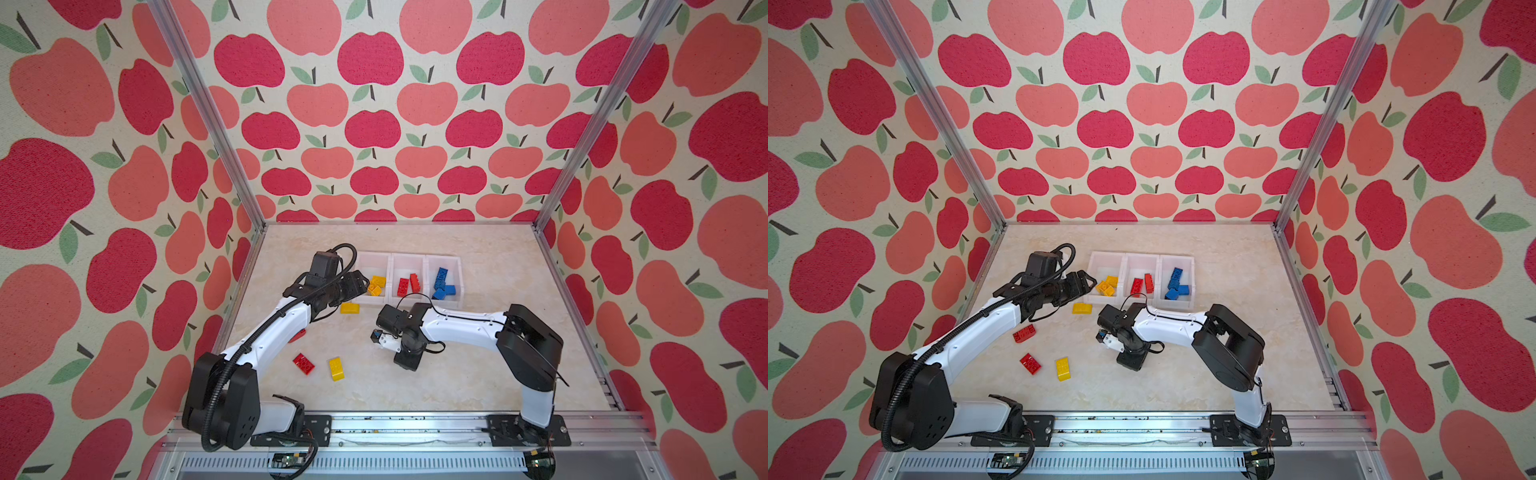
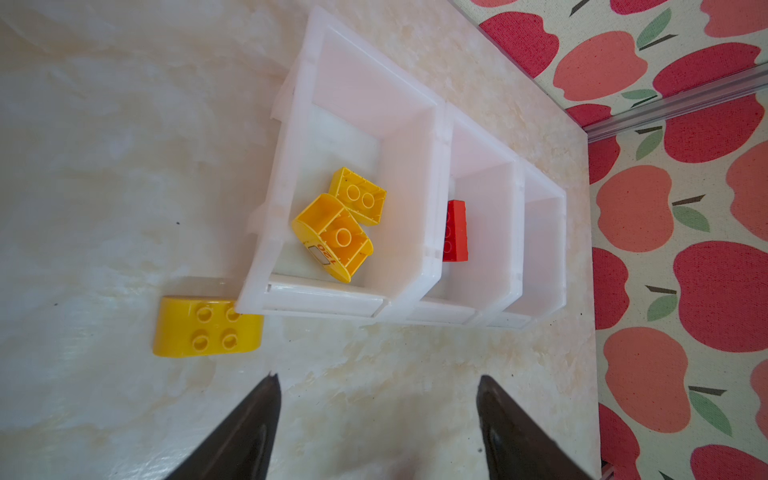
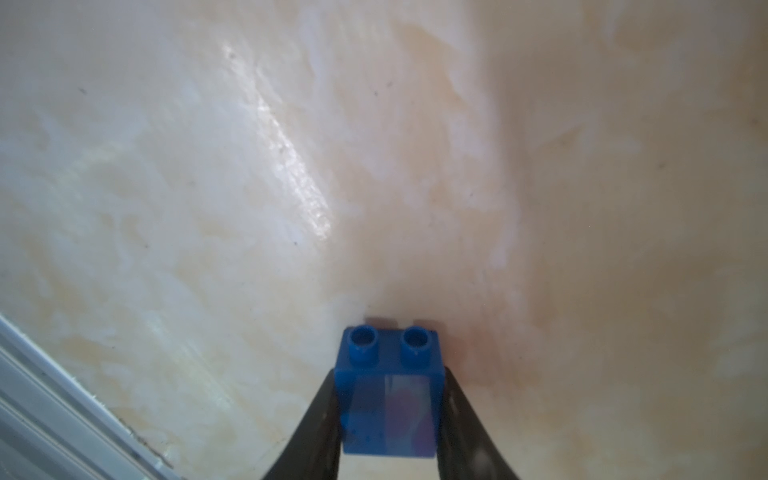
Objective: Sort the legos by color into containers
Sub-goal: 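Carry the small blue brick with the right gripper into the blue compartment and release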
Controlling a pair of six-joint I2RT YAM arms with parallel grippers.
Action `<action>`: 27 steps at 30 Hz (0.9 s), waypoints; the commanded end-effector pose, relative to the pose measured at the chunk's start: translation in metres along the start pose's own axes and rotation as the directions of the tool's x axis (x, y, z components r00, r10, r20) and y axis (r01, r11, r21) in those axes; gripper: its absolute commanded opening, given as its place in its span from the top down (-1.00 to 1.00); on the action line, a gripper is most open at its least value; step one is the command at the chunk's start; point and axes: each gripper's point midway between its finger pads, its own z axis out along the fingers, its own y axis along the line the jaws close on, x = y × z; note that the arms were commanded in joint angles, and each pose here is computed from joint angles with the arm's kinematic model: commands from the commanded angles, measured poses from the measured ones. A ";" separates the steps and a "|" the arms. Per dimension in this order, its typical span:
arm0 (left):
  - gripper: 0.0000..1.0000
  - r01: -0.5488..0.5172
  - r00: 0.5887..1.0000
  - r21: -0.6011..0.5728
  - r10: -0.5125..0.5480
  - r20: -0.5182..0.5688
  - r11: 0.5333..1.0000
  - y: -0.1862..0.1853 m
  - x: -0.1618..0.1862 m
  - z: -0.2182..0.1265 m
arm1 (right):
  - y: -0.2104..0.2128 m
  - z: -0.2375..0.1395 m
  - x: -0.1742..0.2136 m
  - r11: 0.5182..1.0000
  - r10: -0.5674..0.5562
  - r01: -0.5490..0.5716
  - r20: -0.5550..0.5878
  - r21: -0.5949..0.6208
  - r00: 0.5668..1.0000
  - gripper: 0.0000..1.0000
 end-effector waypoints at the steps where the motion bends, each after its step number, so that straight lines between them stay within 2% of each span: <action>1: -0.54 0.011 0.999 -0.007 -0.011 0.034 1.000 0.003 -0.005 -0.005 | -0.002 -0.005 -0.005 0.999 0.043 -0.043 0.033 0.004 0.999 0.40; 7: -0.54 0.014 0.999 -0.013 -0.013 0.040 1.000 0.005 -0.004 -0.006 | -0.020 -0.025 -0.004 0.986 0.160 -0.163 0.104 0.027 0.982 0.40; 12: -0.55 0.016 0.999 -0.015 -0.016 0.040 1.000 0.007 -0.005 -0.007 | -0.047 -0.054 -0.001 0.958 0.268 -0.282 0.187 0.051 0.945 0.41; 22: -0.57 0.013 0.999 -0.012 -0.012 0.041 1.000 0.007 -0.004 -0.008 | -0.120 -0.111 0.011 0.853 0.462 -0.517 0.360 0.069 0.811 0.41; 27: -0.58 0.015 0.999 -0.016 -0.014 0.043 1.000 0.009 -0.003 -0.010 | -0.163 -0.128 0.020 0.773 0.555 -0.631 0.413 0.063 0.722 0.42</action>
